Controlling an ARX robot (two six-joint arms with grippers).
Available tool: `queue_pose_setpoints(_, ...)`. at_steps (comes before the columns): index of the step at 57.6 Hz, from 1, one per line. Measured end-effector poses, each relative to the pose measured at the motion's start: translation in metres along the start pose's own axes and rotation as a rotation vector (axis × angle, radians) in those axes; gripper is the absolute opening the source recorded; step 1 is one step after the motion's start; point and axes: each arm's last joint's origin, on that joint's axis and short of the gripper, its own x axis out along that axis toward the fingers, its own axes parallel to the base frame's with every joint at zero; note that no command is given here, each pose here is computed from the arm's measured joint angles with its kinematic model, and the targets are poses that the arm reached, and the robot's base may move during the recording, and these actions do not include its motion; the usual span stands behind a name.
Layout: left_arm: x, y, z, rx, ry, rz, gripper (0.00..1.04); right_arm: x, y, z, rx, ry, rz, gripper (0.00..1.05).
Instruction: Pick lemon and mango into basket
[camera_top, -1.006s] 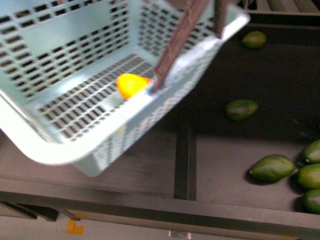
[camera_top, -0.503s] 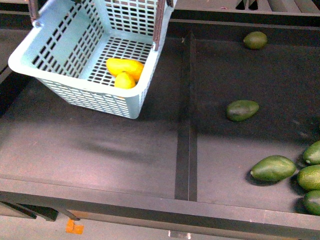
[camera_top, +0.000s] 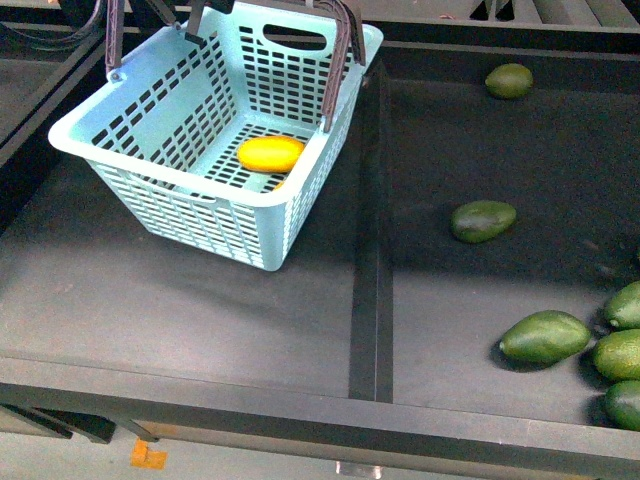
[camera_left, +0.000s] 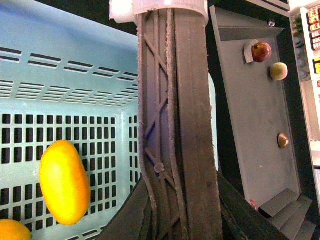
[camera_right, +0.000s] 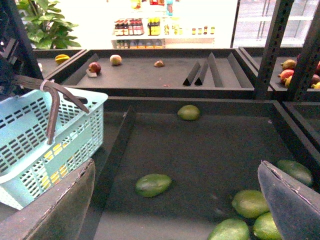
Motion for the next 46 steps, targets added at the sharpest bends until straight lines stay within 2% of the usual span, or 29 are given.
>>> queue_pose_setpoints(12,-0.005,-0.002,0.003,-0.028,-0.043,-0.009,0.54,0.0,0.0,0.0,0.0,0.0,0.0,0.96)
queue_pose_setpoints(16,-0.019,0.0,0.012,-0.065,-0.071,0.015,0.73,0.0,0.0,0.0,0.0,0.0,0.0,0.96)
queue_pose_setpoints(24,-0.06,0.007,0.036,-0.118,-0.146,0.04,1.0,0.0,0.0,0.0,0.0,0.0,0.0,0.96)
queue_pose_setpoints(30,-0.099,0.017,0.047,-0.002,-0.247,0.147,0.98,0.0,0.0,0.0,0.0,0.0,0.0,0.96)
queue_pose_setpoints(38,-0.118,0.016,0.042,0.065,-0.212,0.144,0.97,0.0,0.0,0.0,0.0,0.0,0.0,0.96)
queue_pose_setpoints(40,-0.116,0.021,0.042,0.103,-0.057,0.03,0.9,0.0,0.0,0.0,0.0,0.0,0.0,0.96)
queue_pose_setpoints(41,-0.115,0.023,0.042,0.126,-0.02,-0.001,0.88,0.0,0.0,0.0,0.0,0.0,-0.001,0.96)
queue_pose_setpoints(43,-0.115,0.036,0.045,0.257,0.069,-0.129,0.81,0.0,0.0,0.0,0.0,0.0,-0.002,0.96)
queue_pose_setpoints(44,-0.116,0.044,0.049,0.36,0.088,-0.197,0.77,0.0,0.0,0.0,0.0,0.0,-0.002,0.96)
queue_pose_setpoints(45,-0.117,0.05,0.051,0.39,0.097,-0.247,0.74,0.0,0.0,0.0,0.0,0.0,-0.003,0.96)
queue_pose_setpoints(46,-0.12,0.06,0.057,0.51,0.079,-0.331,0.7,0.0,0.0,0.0,0.0,0.0,-0.003,0.96)
